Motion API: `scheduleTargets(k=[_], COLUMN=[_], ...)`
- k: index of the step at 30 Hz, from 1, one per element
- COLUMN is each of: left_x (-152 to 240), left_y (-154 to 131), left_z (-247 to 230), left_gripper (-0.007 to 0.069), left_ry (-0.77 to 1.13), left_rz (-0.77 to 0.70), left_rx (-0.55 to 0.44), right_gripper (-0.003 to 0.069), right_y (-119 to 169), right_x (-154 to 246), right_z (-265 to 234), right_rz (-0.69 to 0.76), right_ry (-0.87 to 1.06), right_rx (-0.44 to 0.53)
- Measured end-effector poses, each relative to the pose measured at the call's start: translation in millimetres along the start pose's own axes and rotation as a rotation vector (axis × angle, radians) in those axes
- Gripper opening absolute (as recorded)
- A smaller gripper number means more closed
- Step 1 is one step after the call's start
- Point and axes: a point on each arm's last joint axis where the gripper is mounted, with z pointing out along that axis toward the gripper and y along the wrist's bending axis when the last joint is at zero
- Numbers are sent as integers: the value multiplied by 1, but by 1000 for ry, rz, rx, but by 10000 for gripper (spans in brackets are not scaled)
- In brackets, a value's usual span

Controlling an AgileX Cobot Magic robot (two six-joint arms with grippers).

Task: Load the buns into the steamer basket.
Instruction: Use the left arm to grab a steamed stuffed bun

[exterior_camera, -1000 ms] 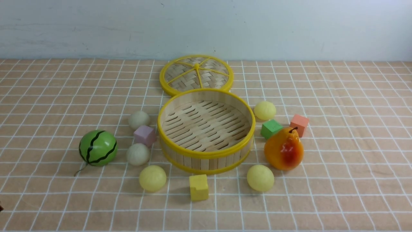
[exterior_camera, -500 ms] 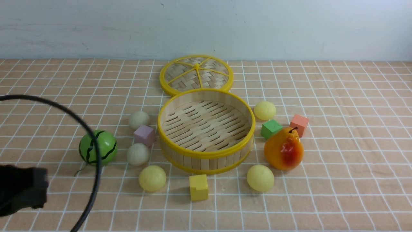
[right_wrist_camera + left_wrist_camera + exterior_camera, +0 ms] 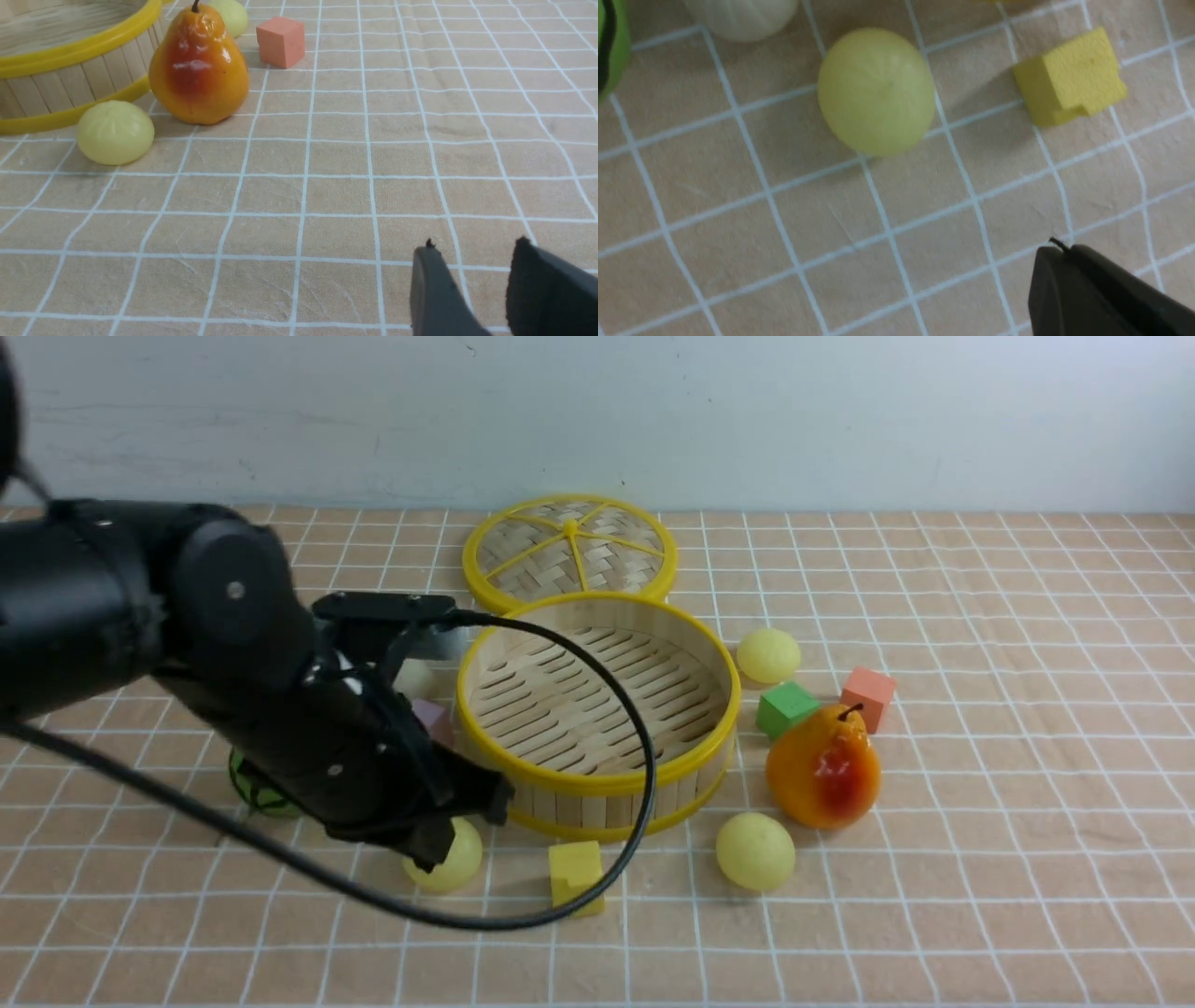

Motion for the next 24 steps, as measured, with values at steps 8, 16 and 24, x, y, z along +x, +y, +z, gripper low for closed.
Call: scheduleTargets(k=[8,16,24], left_x=[-28,-35,-39], left_y=[9,17,18], left_z=[48,76,86], left_gripper=[118,265,241], left_ry=[54,27,-1], left_rz=[67,125,135], left_rx=[-96,-148,-149], right_gripper=[241,241,241], right_y=[0,0,0], right_x=[0,0,0], right_z=[0,0,0], right_rz=[-1,-1,-1], right_ry=[0,0,0], right_rx=[0,0,0])
